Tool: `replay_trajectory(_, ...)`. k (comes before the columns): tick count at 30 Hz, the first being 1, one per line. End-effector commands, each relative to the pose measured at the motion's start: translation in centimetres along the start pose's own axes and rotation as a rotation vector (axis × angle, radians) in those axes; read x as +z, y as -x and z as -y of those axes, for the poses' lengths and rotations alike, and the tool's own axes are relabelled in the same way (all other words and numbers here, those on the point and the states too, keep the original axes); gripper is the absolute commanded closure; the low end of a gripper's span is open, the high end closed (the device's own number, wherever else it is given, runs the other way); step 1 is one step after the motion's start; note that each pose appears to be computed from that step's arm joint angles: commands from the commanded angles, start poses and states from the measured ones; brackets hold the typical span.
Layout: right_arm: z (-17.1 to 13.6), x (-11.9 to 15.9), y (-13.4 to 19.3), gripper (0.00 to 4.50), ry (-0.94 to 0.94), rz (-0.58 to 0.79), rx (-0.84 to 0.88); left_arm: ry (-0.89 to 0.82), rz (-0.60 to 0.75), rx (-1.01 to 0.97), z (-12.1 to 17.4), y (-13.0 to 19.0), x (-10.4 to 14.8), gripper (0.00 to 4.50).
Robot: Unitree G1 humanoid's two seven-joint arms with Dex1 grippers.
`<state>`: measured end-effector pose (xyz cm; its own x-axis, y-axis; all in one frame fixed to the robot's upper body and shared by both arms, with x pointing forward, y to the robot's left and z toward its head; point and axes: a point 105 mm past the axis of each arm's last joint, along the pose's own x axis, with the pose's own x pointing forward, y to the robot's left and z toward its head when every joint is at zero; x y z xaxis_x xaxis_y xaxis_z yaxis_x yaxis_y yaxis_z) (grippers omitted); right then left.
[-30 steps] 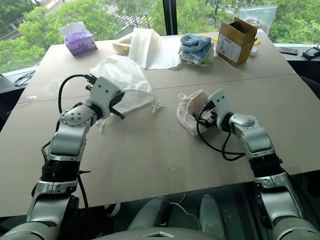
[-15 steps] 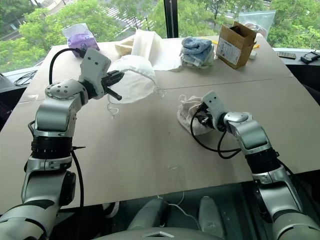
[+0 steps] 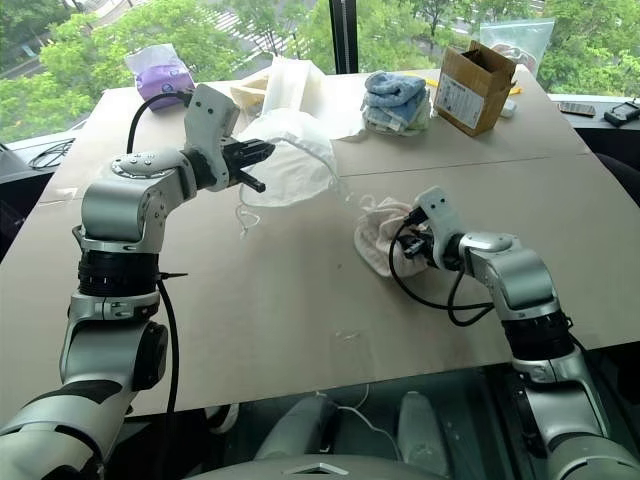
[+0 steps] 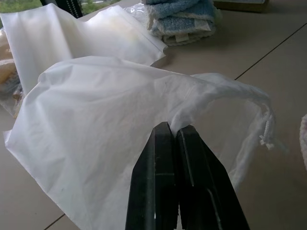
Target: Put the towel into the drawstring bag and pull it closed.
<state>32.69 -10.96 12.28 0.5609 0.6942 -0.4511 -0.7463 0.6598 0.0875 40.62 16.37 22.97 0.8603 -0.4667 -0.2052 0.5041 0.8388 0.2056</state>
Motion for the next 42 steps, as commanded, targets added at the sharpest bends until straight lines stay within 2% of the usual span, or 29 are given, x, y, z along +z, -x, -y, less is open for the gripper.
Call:
replay_trajectory(1, -3.4, 3.3, 2.6, 4.47, 0.066, 0.133, 0.178, -0.022, 0.053, -0.010, 0.3, -0.1, 1.6, 4.50)
replay_trajectory(4, -5.0, 5.6, 3.0, 4.47, 0.075, 0.232, 0.241, -0.003, 0.052, -0.029, 0.8, -0.2, 1.4, 4.50)
replay_trajectory(8, -6.9, 8.0, 2.0, 4.47, 0.072, 0.309, 0.308, 0.009, 0.049, -0.094, 2.2, -0.2, 1.1, 4.50)
replay_trajectory(11, -6.7, 9.1, 0.2, 4.47, 0.074, 0.340, 0.281, 0.058, 0.070, -0.147, 3.2, 0.2, 1.4, 4.50)
replay_trajectory(14, -5.6, 8.9, -1.7, 4.47, 0.070, 0.318, 0.215, 0.094, 0.075, -0.171, 3.4, 0.6, 1.5, 4.50)
replay_trajectory(17, -4.4, 7.3, -3.6, 4.47, 0.135, 0.256, 0.133, 0.161, 0.071, -0.206, 3.7, 1.0, 1.6, 4.50)
replay_trajectory(21, -3.0, 6.5, -4.6, 4.47, 0.173, 0.237, 0.062, 0.220, 0.058, -0.223, 3.8, 1.4, 1.6, 4.50)
replay_trajectory(28, -4.0, 9.5, -5.1, 4.47, 0.117, 0.400, 0.061, 0.219, 0.010, -0.293, 5.2, 1.7, 0.5, 4.50)
replay_trajectory(32, -3.7, 12.0, -5.5, 4.47, -0.104, 0.580, 0.012, 0.218, -0.017, -0.318, 5.7, 1.8, -0.1, 4.50)
replay_trajectory(34, -3.3, 12.5, -5.5, 4.47, -0.183, 0.627, -0.014, 0.221, -0.022, -0.319, 5.7, 1.9, -0.2, 4.50)
replay_trajectory(38, -3.3, 11.7, -6.7, 4.47, -0.201, 0.595, -0.054, 0.234, -0.019, -0.350, 6.1, 2.0, 0.0, 4.50)
replay_trajectory(42, -4.5, 10.4, -8.2, 4.47, -0.111, 0.509, -0.050, 0.241, -0.011, -0.399, 7.1, 2.2, 0.3, 4.50)
